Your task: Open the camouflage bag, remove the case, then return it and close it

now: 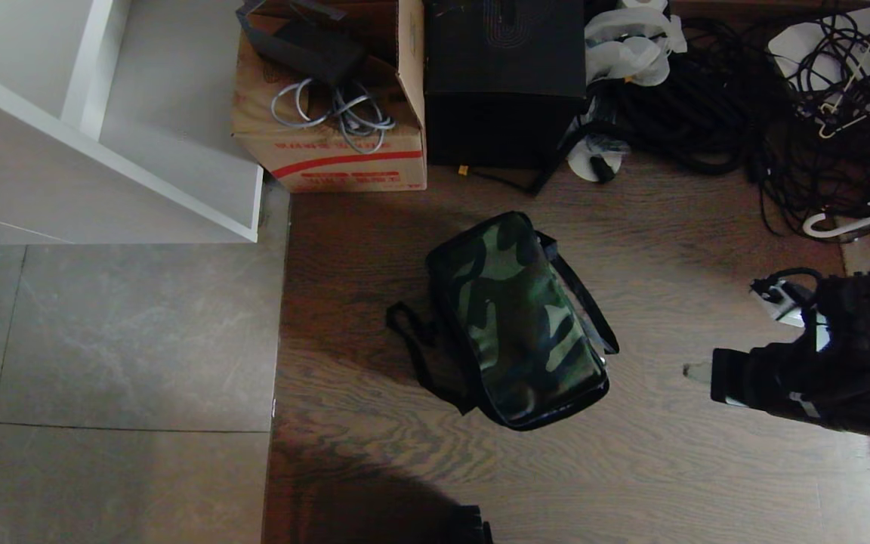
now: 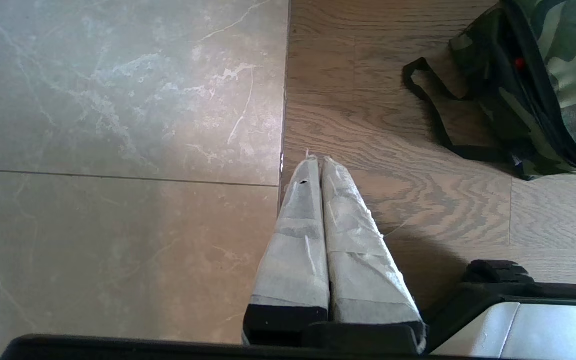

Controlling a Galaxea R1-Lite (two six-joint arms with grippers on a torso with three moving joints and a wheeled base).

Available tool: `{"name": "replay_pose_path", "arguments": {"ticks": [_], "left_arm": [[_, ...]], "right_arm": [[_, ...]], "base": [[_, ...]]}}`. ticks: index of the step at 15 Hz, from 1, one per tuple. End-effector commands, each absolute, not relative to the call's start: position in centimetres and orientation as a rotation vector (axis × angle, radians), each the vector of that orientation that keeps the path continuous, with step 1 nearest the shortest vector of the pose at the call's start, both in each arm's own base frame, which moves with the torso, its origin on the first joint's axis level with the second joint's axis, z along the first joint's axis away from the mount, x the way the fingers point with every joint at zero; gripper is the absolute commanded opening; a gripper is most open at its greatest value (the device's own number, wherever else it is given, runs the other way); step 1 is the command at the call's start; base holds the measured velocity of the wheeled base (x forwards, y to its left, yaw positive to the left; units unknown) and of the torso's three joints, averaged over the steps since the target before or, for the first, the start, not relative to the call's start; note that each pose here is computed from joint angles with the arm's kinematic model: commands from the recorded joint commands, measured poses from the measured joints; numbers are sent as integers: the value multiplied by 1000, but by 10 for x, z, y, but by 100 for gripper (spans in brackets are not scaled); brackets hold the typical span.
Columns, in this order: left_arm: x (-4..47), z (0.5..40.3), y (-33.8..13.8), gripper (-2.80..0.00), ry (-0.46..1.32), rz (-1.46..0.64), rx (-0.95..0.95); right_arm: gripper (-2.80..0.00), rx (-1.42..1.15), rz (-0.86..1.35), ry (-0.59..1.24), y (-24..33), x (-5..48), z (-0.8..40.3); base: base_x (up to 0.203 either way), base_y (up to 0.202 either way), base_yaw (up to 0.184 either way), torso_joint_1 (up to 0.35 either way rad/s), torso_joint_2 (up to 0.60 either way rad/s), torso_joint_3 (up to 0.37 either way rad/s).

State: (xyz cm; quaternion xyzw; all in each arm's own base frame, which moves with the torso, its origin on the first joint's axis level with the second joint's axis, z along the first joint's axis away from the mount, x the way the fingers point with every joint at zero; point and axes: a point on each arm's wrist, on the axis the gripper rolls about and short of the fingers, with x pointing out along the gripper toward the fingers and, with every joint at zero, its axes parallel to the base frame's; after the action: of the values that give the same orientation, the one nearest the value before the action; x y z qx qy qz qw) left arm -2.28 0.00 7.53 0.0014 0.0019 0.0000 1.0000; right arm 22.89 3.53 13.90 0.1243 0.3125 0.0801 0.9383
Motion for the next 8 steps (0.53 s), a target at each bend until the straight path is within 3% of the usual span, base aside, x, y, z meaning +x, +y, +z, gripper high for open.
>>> {"name": "replay_pose_path", "arguments": {"ticks": [1,8], "left_arm": [[-23,75,0,-280,6,0,3],[-23,75,0,-280,6,0,3]], "right_arm": [[-280,255,131,589,26,196,157],[-280,151,96,565,14,109,178]], "base": [[0,0,0,0,0,0],[0,0,0,0,0,0]]}}
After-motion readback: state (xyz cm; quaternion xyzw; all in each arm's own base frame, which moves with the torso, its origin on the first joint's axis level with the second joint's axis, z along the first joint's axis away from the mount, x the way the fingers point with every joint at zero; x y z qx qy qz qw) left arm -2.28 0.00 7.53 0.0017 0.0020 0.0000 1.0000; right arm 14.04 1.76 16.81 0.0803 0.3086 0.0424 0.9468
